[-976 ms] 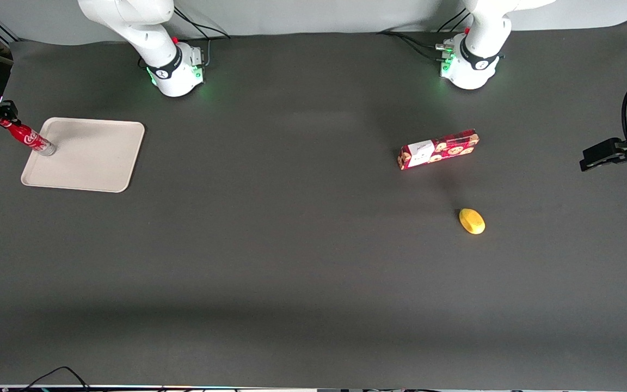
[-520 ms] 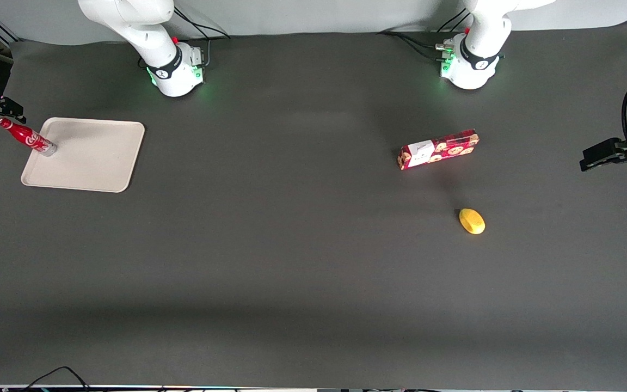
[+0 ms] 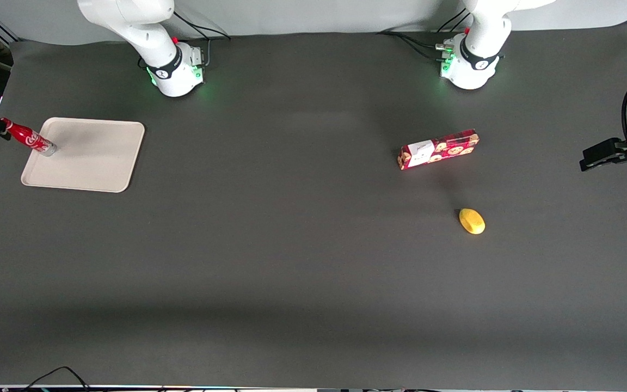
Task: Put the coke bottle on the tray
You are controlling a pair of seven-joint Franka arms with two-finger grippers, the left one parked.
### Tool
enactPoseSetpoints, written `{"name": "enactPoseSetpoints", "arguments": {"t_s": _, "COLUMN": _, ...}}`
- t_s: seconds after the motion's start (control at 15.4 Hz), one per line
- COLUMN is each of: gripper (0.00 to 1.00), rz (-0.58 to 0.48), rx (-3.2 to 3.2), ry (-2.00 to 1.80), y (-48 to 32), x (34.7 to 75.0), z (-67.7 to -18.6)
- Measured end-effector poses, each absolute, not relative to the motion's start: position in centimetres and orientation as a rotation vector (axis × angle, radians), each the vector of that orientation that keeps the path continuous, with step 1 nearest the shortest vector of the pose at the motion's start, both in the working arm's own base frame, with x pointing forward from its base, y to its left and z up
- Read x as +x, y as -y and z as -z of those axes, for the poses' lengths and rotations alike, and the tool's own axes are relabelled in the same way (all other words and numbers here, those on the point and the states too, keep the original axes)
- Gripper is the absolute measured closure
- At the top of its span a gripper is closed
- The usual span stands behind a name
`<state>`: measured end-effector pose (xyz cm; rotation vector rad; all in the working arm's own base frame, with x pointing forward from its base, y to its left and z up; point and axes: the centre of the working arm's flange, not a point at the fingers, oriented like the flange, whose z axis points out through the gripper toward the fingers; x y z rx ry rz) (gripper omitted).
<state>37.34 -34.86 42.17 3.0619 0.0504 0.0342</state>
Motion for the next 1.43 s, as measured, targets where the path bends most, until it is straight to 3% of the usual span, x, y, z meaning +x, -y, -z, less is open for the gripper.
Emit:
{"name": "enactPoseSetpoints", "arguments": {"t_s": 0.26, "gripper": 0.0, "rz": -0.092, "rx": 3.07, "ry": 0.005, "y": 23.9, "x": 46.8, "z": -49.7}}
{"name": "enactPoseSetpoints", "arguments": {"t_s": 0.46, "gripper": 0.0, "rz": -0.125, "rx": 3.145, "ry": 0.048, "y": 15.7, "x": 51.2, "z": -54.2}}
{"name": "enactPoseSetpoints", "arguments": {"t_s": 0.78, "gripper": 0.0, "rz": -0.169, "rx": 3.159, "ry": 0.032, "y": 3.5, "x": 54.5, "z": -60.0}}
{"name": "enactPoseSetpoints", "arguments": {"t_s": 0.91, "gripper": 0.0, "rz": -0.137, "rx": 3.163, "ry": 0.04, "y": -0.5, "x": 55.1, "z": -60.6}}
{"name": "enactPoseSetpoints", "arguments": {"t_s": 1.43, "gripper": 0.0, "rz": -0.074, "rx": 3.168, "ry": 0.096, "y": -1.3, "x": 57.2, "z": -59.9}}
